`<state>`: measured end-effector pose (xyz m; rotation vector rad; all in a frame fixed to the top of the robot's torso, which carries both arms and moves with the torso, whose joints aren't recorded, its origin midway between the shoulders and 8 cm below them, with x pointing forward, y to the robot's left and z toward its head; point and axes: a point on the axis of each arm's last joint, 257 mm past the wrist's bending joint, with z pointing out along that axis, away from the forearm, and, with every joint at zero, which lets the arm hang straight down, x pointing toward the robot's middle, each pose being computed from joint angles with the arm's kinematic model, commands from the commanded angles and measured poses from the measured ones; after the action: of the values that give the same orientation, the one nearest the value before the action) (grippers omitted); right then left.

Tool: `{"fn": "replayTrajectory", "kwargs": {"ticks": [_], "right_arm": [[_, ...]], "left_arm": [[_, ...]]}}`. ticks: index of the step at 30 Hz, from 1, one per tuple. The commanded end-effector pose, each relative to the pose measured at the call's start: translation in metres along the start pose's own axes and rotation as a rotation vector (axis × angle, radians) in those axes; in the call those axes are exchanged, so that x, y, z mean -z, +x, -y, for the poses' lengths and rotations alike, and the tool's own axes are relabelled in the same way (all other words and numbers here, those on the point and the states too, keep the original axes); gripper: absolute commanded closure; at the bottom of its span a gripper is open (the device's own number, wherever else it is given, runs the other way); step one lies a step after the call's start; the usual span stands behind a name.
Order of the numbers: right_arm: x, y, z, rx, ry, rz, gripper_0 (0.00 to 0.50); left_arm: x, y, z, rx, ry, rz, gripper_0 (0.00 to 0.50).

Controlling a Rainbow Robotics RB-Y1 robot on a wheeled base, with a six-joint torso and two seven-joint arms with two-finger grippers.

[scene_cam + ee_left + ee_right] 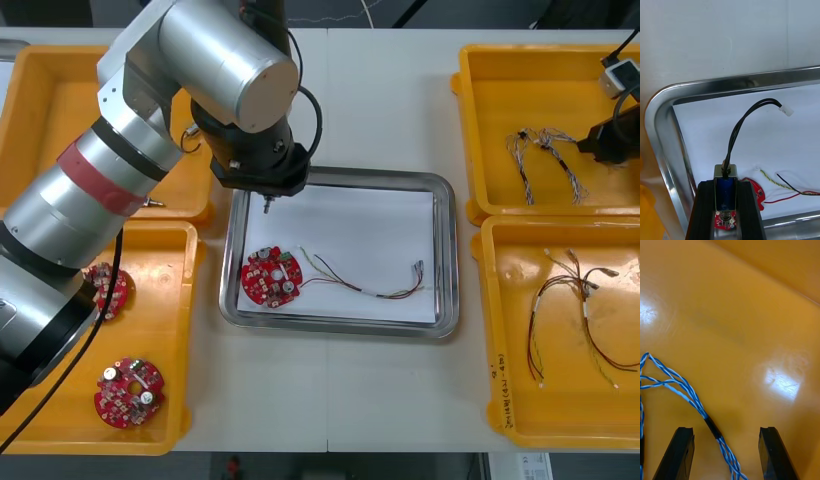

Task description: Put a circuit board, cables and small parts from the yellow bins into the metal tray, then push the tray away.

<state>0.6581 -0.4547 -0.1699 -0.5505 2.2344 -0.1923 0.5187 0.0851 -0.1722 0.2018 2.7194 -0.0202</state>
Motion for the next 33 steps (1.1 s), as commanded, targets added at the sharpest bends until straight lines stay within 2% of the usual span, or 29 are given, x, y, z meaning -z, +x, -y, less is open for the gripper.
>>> {"fn": "replayTrajectory", "kwargs": {"ticks": [1, 5, 9, 14, 20, 25, 33], "right_arm": [[-0.002, -0.008, 0.000, 0.006, 0.010, 0.040, 0.000], [-0.004, -0.002, -0.002, -0.008, 0.005, 0.041, 0.000], [-0.005, 0.007, 0.000, -0.010, 0.009, 0.031, 0.000], [-0.007, 0.016, -0.001, -0.020, 0.008, 0.019, 0.000], [-0.009, 0.026, 0.000, -0.034, 0.013, 0.014, 0.000], [-0.010, 0.030, -0.001, -0.036, 0.012, 0.009, 0.000], [-0.007, 0.035, 0.007, -0.093, 0.018, 0.022, 0.000]], "left_arm": [[0.001, -0.008, 0.022, 0.041, 0.021, 0.034, 0.500], [-0.008, -0.003, 0.018, 0.041, 0.009, 0.033, 0.497], [-0.018, 0.002, 0.015, 0.051, 0.010, 0.032, 0.498], [-0.033, 0.006, 0.004, 0.043, -0.028, 0.047, 0.498], [-0.043, 0.011, -0.004, 0.056, -0.033, 0.048, 0.499], [-0.049, 0.010, -0.006, 0.064, -0.030, 0.066, 0.498], [-0.053, 0.010, -0.010, 0.069, -0.039, 0.069, 0.498]]}}
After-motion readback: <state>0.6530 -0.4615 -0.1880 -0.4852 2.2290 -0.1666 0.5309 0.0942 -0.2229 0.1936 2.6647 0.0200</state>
